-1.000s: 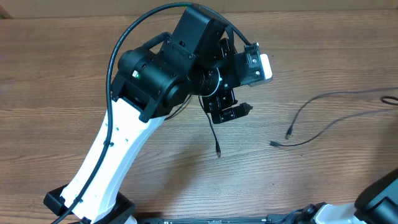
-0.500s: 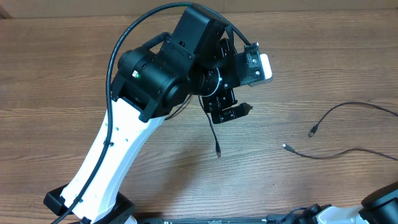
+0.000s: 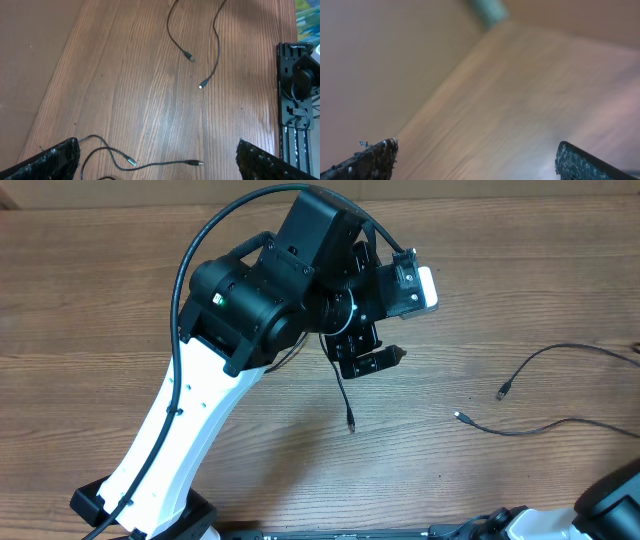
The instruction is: Untangle cables
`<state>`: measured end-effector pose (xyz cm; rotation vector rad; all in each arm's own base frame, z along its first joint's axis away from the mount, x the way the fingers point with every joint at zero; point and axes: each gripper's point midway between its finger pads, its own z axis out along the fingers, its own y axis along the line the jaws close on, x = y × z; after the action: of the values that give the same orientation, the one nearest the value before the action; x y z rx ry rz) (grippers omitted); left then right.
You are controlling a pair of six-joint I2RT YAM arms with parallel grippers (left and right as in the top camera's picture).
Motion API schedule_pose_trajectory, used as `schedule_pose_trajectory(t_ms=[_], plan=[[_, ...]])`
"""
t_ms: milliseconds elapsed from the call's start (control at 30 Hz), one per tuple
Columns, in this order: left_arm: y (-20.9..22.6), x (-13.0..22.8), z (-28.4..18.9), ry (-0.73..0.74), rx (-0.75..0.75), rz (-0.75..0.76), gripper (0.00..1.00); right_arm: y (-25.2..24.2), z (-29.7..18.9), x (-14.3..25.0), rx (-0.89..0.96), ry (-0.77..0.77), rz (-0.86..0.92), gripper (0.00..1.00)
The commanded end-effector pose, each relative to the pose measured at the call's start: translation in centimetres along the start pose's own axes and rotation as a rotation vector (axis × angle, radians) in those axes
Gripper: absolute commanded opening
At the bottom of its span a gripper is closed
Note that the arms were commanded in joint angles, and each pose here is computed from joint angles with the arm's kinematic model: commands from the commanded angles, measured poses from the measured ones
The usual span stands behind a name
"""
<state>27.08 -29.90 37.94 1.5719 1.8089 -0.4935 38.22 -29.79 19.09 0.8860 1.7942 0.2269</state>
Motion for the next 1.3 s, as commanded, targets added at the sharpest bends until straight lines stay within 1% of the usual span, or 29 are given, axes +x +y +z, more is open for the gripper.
schedule_pose_trajectory(t_ms=[0,67,133,200,233,333,433,533,633,800,867,933,967,1067,1100,1200,1233,1267], plan=[[-0.2,-0.1,0.2,0.002,0.005,0.015,0.99,8.0,1.8,3.3,-0.194,0.088,-0.178,1.0],[-0.2,-0.1,0.2,0.002,0.005,0.015,0.99,11.3,2.5,5.7,-0.255,0.134,-0.246,1.0],[-0.2,-0.1,0.2,0.002,0.005,0.015,0.99,15.3,3.1,9.3,-0.304,0.199,-0.313,1.0],[-0.2,-0.1,0.2,0.002,0.005,0.015,1.0,17.1,3.3,11.8,-0.303,0.245,-0.338,1.0],[-0.2,-0.1,0.2,0.002,0.005,0.015,1.0,18.2,3.4,13.8,-0.294,0.285,-0.356,1.0],[-0.2,-0.1,0.2,0.002,0.005,0.015,1.0,19.3,3.4,18.4,-0.277,0.4,-0.382,1.0],[-0.2,-0.1,0.2,0.002,0.005,0.015,1.0,19.1,2.7,23.9,-0.259,0.573,-0.392,1.0],[-0.2,-0.1,0.2,0.002,0.005,0.015,1.0,19.1,1.9,26.1,-0.248,0.651,-0.398,1.0],[-0.2,-0.1,0.2,0.002,0.005,0.015,1.0,19.2,1.1,27.6,-0.243,0.702,-0.408,1.0],[-0.1,0.0,0.2,0.006,0.001,0.015,1.0,19.0,0.9,27.9,-0.237,0.718,-0.41,1.0],[-0.1,0.6,0.2,0.03,0.0,-0.007,1.0,19.0,0.9,27.8,-0.237,0.717,-0.41,1.0],[0.8,2.5,0.4,0.121,-0.056,-0.084,1.0,19.1,0.9,27.8,-0.239,0.714,-0.41,1.0],[2.5,5.0,0.7,0.236,-0.151,-0.207,1.0,19.1,1.0,27.7,-0.24,0.711,-0.411,1.0],[5.3,9.6,1.7,0.424,-0.286,-0.388,1.0,19.1,1.0,27.8,-0.241,0.711,-0.411,1.0],[6.0,11.3,2.5,0.493,-0.297,-0.428,1.0,19.1,1.0,27.8,-0.241,0.711,-0.411,1.0],[7.5,15.1,4.8,0.63,-0.302,-0.512,1.0,19.1,1.0,27.8,-0.24,0.711,-0.41,1.0],[8.4,17.2,6.2,0.695,-0.304,-0.566,1.0,19.1,1.0,27.8,-0.24,0.712,-0.41,1.0],[8.6,18.1,6.8,0.723,-0.296,-0.584,1.0,19.1,1.0,27.8,-0.24,0.711,-0.41,1.0]])
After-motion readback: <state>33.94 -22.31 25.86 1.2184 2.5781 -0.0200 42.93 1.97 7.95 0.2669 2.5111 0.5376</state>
